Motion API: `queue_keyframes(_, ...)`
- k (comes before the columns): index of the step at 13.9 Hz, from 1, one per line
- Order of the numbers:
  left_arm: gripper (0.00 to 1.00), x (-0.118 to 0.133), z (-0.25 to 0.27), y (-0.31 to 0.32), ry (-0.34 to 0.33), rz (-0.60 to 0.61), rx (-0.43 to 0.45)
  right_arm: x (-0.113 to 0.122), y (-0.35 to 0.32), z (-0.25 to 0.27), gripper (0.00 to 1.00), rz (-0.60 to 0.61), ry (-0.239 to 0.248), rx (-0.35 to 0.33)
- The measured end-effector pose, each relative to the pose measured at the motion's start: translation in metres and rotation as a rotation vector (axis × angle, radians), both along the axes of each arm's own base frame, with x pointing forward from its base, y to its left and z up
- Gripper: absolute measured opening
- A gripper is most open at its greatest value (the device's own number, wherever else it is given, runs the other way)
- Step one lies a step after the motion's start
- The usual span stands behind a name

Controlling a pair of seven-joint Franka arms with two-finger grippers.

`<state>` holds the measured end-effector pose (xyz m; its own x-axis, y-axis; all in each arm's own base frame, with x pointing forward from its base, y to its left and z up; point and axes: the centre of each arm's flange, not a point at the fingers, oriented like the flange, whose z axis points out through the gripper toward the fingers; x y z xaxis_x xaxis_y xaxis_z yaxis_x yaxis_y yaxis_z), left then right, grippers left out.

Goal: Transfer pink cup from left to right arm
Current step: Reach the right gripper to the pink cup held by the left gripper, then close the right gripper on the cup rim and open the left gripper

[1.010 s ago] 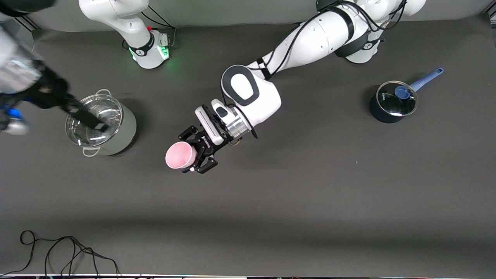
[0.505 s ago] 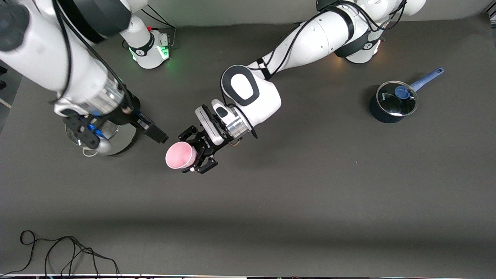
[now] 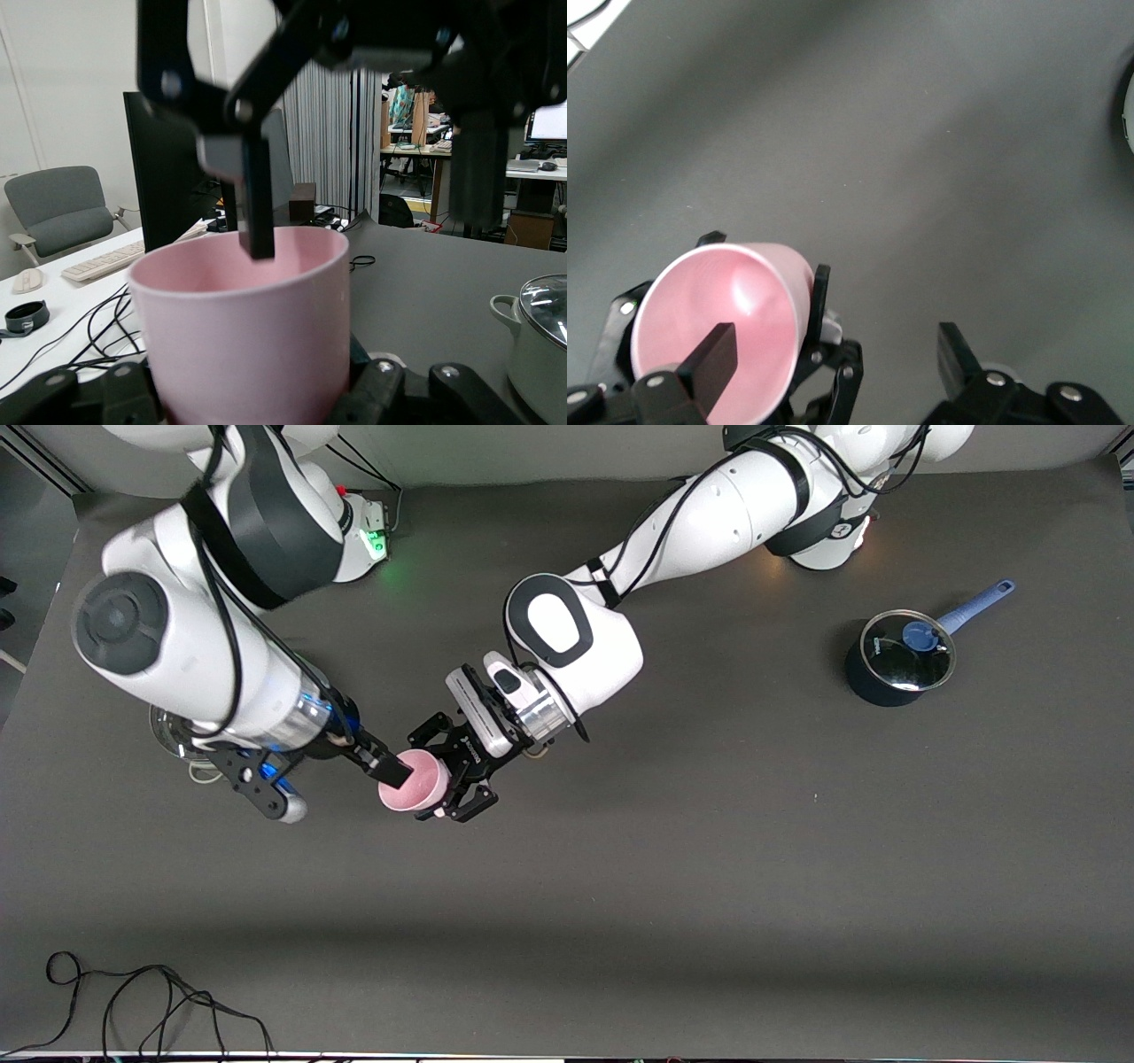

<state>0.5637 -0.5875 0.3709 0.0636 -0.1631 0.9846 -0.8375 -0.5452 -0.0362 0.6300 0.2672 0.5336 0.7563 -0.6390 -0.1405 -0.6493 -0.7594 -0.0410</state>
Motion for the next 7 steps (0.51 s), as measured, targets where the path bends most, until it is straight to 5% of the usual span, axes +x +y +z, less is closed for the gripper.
queue_keyframes(5, 0.65, 0.0, 0.0, 0.0, 0.0, 0.0, 0.0, 0.005, 0.002, -0.004, 0.96, -0.001, -0.007, 0.002)
queue_keyframes(7, 0.65, 0.0, 0.0, 0.0, 0.0, 0.0, 0.0, 0.005, 0.002, 0.002, 0.77, -0.001, -0.019, 0.007)
